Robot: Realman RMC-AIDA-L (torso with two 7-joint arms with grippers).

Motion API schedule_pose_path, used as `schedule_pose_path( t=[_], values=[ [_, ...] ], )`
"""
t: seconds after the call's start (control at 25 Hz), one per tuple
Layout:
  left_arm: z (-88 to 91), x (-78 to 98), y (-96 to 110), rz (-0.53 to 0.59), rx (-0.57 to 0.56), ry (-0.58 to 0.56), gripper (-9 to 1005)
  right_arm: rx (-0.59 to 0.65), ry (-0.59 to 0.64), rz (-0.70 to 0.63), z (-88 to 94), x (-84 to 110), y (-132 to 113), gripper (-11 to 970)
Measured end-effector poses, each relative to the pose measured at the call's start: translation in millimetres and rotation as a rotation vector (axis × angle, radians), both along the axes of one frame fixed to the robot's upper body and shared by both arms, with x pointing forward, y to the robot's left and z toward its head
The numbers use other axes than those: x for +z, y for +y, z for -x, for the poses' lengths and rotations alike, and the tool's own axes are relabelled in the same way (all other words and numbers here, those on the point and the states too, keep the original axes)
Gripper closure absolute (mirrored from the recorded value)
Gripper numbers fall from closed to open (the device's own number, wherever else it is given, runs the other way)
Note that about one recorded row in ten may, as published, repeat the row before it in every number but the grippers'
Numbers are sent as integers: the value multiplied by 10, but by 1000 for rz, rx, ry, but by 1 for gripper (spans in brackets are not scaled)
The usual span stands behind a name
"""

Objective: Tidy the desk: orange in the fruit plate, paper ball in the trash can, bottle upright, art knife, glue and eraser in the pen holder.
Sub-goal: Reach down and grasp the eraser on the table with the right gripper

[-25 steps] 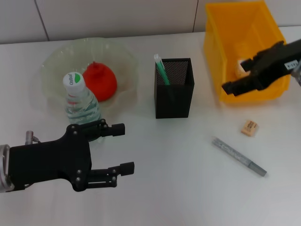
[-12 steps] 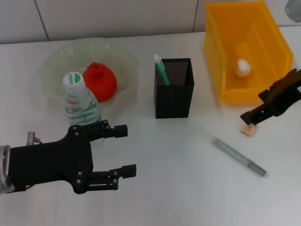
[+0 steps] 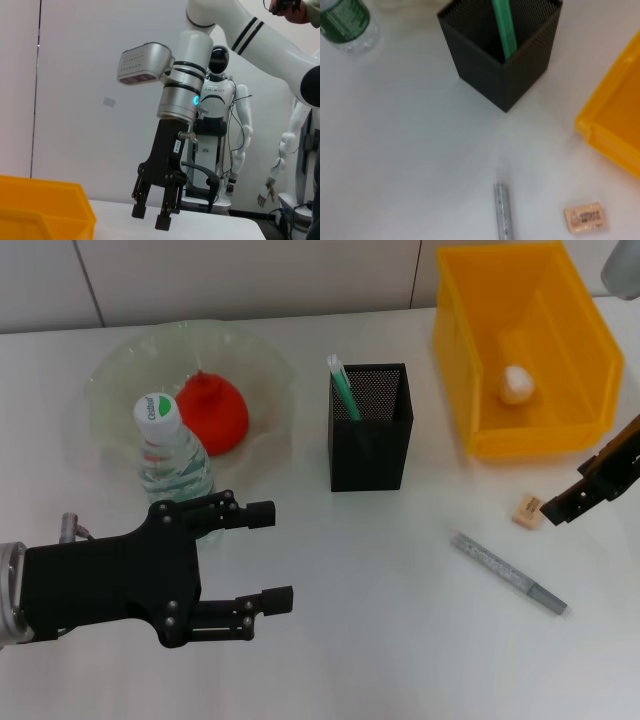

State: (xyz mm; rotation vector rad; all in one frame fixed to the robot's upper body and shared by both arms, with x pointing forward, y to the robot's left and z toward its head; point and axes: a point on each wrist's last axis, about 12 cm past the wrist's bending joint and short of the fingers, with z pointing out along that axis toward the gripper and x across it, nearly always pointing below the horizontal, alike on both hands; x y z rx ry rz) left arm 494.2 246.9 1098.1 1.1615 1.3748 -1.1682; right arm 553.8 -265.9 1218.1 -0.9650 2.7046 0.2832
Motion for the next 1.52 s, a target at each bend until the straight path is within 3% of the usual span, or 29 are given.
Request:
schedule_pose_path(
  t=[0.72,1.52],
  values=[
    [15,-23,4,0,1,3,194,-30,32,74,-255,-130,-120,207],
    [25,-32,4,4,4,-6,194,0,52,164,-440,-444,64,209]
  ],
)
